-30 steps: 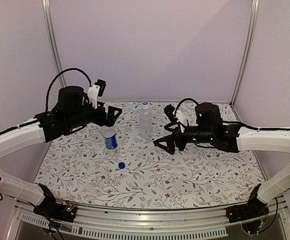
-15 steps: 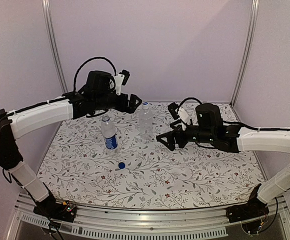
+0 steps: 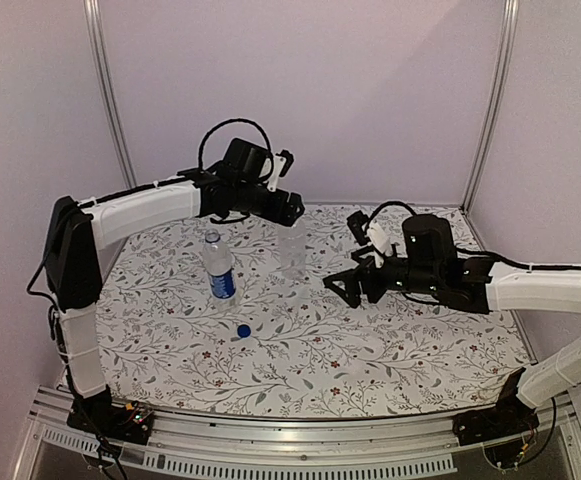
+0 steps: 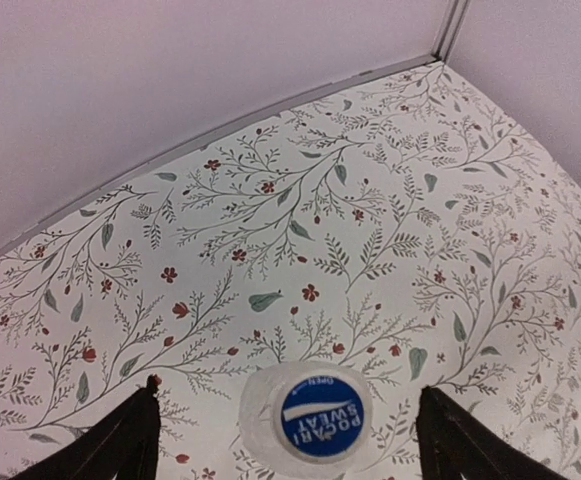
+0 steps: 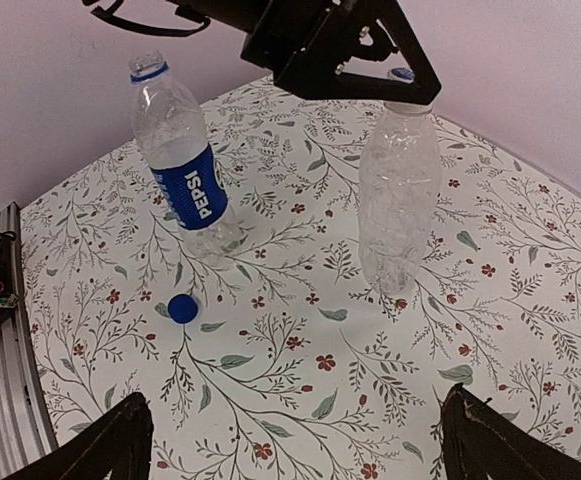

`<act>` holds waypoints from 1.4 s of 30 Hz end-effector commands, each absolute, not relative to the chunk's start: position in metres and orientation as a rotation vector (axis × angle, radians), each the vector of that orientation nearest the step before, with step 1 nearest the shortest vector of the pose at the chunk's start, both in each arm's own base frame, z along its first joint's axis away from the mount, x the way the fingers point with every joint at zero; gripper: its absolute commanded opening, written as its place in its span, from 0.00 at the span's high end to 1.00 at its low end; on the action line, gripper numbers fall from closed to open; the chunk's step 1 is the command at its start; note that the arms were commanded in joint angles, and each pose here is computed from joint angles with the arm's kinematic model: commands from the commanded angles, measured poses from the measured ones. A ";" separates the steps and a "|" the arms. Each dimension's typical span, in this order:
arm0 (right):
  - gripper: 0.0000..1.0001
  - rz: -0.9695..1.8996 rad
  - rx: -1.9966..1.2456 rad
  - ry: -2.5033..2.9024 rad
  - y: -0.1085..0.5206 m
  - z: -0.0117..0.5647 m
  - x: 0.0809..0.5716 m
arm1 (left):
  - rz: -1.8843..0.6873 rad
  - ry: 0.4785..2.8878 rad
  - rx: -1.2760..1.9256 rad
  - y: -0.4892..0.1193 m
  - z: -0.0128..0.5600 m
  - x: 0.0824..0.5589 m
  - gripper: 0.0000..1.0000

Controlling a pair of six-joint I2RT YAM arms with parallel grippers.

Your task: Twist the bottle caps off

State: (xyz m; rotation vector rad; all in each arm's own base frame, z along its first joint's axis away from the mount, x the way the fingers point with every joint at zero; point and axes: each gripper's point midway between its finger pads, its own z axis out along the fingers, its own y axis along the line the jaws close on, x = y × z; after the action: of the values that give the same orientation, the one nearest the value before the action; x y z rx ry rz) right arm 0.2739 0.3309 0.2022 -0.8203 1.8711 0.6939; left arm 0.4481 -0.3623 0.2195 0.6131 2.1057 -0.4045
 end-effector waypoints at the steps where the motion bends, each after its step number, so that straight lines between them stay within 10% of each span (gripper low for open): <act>1: 0.01 0.674 -0.789 1.877 0.321 0.202 0.274 | -0.368 2.148 0.667 -0.368 0.204 0.448 0.15; 28: 0.01 0.560 -0.705 1.925 0.307 0.195 0.289 | -0.434 1.989 0.729 -0.378 0.248 0.432 0.88; 42: 0.01 0.627 -0.826 1.757 0.315 0.258 0.272 | -0.738 1.693 0.868 -0.369 0.354 0.318 1.00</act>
State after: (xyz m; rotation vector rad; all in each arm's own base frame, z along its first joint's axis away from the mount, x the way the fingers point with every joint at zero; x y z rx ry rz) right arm 0.2904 0.3045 0.2120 -0.7150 1.8941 0.5209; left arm 0.3475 -0.3623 0.3433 0.7888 1.7530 -0.6473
